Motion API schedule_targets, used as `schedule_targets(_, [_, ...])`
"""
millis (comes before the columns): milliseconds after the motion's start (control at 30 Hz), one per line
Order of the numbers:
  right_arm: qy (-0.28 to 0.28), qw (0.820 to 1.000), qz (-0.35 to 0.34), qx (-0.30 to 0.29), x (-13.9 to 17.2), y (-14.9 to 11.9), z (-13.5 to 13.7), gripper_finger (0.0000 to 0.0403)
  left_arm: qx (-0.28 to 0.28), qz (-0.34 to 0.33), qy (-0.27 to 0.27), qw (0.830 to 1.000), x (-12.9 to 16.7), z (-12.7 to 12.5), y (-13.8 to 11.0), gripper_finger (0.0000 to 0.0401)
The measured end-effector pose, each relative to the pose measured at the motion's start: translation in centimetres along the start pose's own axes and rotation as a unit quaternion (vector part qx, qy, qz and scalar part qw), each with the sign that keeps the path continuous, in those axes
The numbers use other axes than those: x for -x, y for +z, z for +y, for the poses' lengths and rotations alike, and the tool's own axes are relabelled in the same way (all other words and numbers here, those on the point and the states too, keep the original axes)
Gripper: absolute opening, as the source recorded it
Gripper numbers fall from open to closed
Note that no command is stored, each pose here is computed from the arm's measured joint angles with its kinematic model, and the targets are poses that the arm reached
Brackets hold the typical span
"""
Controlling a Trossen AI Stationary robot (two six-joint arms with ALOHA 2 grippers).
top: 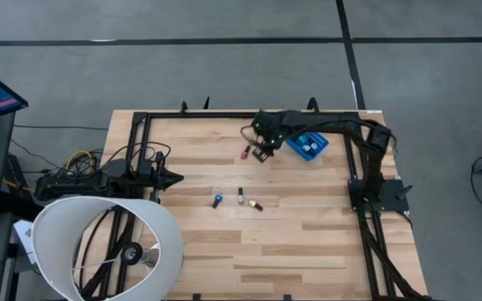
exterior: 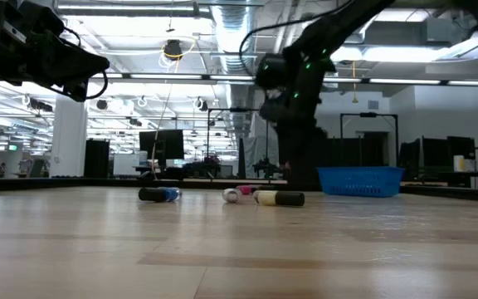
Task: Pick & Place Nail Polish
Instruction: Put the pink nail polish bottle into the blue bin
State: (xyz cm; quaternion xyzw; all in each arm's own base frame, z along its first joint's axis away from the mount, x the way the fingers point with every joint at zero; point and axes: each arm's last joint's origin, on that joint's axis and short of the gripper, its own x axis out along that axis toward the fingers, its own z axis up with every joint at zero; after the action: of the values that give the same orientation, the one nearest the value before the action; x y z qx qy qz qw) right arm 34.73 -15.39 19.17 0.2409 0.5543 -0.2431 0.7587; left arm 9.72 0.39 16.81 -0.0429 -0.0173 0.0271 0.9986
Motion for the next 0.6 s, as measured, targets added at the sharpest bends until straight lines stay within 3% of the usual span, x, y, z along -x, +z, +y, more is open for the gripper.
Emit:
schedule_targets(200, [-0.008, 0.998, -0.052, -0.018, 5.6, -0.2, -2.5, 0.0119, 0.000, 0.000, 0.000, 1.000, 0.0, 0.0, 0.0, 0.0011])
schedule_targets(333, [-0.044, 0.995, -0.066, -0.052, 8.3, -1.8, -5.4, 0.0113, 0.000, 0.000, 0.000, 1.000, 0.0, 0.0, 0.0, 0.0011])
schedule_targets(467, [-0.081, 0.990, -0.063, -0.093, 9.6, -4.5, -8.4, 0.0116, 0.000, 0.000, 0.000, 1.000, 0.0, 0.0, 0.0, 0.0011])
schedule_targets(600, [-0.095, 0.984, -0.046, -0.144, 8.6, -7.4, -10.5, 0.0119, 0.000, 0.000, 0.000, 1.000, 0.0, 0.0, 0.0, 0.0011])
